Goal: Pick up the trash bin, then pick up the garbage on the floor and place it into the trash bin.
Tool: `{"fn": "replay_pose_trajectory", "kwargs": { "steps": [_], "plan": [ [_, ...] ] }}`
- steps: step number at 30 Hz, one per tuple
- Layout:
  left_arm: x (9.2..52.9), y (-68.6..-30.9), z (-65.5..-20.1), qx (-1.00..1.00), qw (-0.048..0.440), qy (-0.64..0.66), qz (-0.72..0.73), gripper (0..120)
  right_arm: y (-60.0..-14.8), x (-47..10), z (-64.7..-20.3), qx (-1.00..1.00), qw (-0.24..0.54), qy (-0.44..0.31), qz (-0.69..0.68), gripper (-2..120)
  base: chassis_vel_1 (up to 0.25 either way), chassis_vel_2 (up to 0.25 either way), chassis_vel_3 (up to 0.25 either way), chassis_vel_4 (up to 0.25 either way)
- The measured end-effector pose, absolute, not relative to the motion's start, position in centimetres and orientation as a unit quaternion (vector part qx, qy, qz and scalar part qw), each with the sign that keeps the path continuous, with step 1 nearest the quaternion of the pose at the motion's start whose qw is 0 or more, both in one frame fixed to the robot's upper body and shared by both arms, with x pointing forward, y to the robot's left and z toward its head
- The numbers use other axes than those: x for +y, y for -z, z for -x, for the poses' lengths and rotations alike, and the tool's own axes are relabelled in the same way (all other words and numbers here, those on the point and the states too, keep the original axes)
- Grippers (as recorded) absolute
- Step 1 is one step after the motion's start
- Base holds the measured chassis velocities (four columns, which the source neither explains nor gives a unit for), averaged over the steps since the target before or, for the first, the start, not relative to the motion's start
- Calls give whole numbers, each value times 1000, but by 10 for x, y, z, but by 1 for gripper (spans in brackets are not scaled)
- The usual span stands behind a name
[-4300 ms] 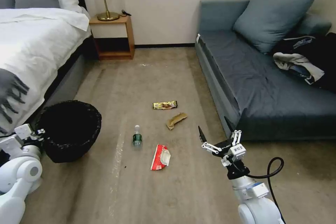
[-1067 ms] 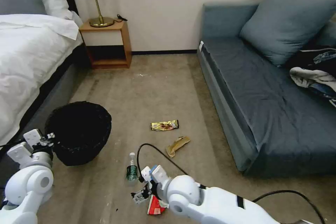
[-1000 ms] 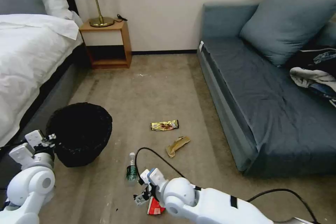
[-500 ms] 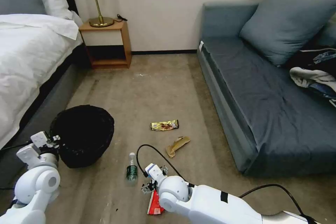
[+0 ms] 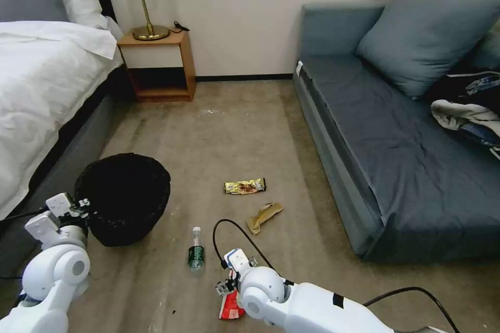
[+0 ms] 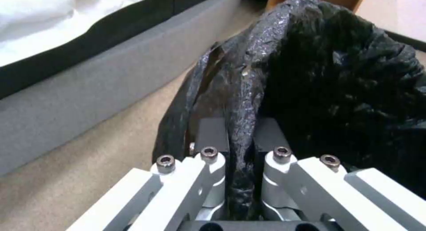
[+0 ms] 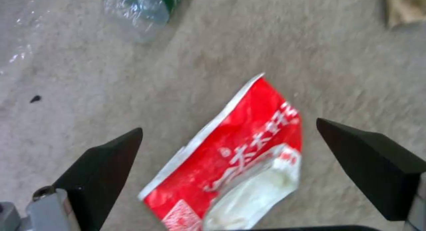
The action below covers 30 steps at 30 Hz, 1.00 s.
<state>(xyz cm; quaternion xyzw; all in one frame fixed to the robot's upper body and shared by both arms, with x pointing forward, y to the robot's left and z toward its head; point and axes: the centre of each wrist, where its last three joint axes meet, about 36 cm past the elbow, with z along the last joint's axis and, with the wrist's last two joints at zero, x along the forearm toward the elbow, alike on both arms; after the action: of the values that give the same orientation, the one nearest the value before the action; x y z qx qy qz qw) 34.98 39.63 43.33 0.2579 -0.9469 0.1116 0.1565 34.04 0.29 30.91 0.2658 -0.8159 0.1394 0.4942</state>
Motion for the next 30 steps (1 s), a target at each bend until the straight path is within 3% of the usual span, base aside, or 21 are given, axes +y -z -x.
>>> {"fn": "replay_pose_trajectory", "kwargs": {
  "steps": [8,30],
  "plan": [
    [398,-435,-354,-950,150,-102,-256,7,-300,22,-339,-808,515,-121,-259,100,0,0,0,0],
    [389,-434,-350,-953,143,-102,-248,7,-268,15,-341,-815,505,-191,-212,100,0,0,0,0]
  ]
}}
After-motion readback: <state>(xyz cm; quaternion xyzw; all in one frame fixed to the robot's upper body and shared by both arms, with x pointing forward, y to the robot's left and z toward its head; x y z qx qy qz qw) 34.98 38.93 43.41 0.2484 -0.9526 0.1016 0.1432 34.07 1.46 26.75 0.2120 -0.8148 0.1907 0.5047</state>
